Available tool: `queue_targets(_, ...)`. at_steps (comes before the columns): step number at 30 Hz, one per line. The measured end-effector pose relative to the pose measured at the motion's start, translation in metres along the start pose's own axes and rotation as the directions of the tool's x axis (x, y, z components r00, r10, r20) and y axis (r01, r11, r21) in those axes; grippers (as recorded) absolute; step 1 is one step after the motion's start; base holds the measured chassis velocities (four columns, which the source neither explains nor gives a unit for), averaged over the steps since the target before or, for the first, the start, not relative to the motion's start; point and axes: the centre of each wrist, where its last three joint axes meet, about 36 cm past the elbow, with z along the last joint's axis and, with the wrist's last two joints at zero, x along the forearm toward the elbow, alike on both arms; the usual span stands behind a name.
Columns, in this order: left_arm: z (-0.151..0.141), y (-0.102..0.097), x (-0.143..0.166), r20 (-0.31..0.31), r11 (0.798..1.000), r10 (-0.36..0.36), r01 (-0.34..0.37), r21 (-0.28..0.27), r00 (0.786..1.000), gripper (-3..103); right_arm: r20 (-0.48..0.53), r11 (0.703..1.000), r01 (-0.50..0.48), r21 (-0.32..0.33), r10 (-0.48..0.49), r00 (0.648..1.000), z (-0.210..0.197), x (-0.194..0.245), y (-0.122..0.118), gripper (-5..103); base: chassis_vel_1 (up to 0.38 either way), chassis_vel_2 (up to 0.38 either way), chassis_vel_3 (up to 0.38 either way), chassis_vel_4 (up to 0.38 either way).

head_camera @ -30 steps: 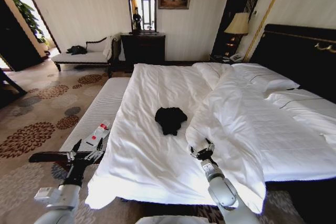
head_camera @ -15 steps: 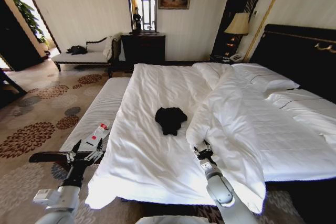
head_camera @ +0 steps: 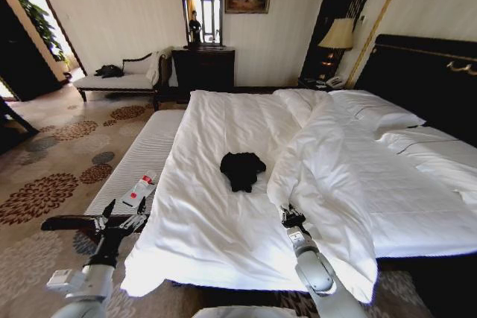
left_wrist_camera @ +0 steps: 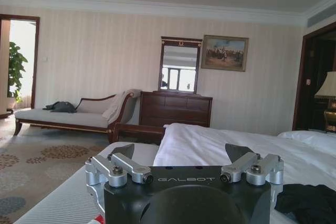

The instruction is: Fold the clothes on the bed.

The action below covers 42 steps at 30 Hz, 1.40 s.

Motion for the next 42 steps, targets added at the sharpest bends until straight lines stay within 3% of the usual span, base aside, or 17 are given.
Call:
queue_targets(12, 0.001, 0.0, 0.002, 0.0, 1.0, -0.006, 0.006, -0.005, 1.0, 99, -0.007, 0.997, -0.009, -0.074, 0.009, 1.0, 0.004, 0.002, 0.003, 3, 0.0, 0.0, 0.0, 0.0)
queue_targets(32, 0.004, 0.0, 0.001, 0.003, 1.0, -0.005, 0.005, -0.004, 1.0, 99, -0.084, 0.983, -0.094, -0.16, 0.082, 0.993, 0.023, 0.014, -0.019, 3, -0.069, -0.079, 0.075, 0.066)
queue_targets(39, 0.003, 0.001, 0.002, 0.005, 1.0, -0.008, 0.008, -0.007, 1.0, 99, -0.073, 0.96, -0.158, -0.231, 0.144, 0.987, 0.016, 0.02, -0.038, 3, -0.274, -0.276, 0.267, 0.284)
queue_targets(42, 0.003, 0.001, 0.002, 0.006, 1.0, -0.007, 0.007, -0.006, 1.0, 99, -0.049, 0.935, -0.201, -0.292, 0.195, 0.98, 0.007, 0.031, -0.061, 3, -0.27, -0.248, 0.253, 0.251)
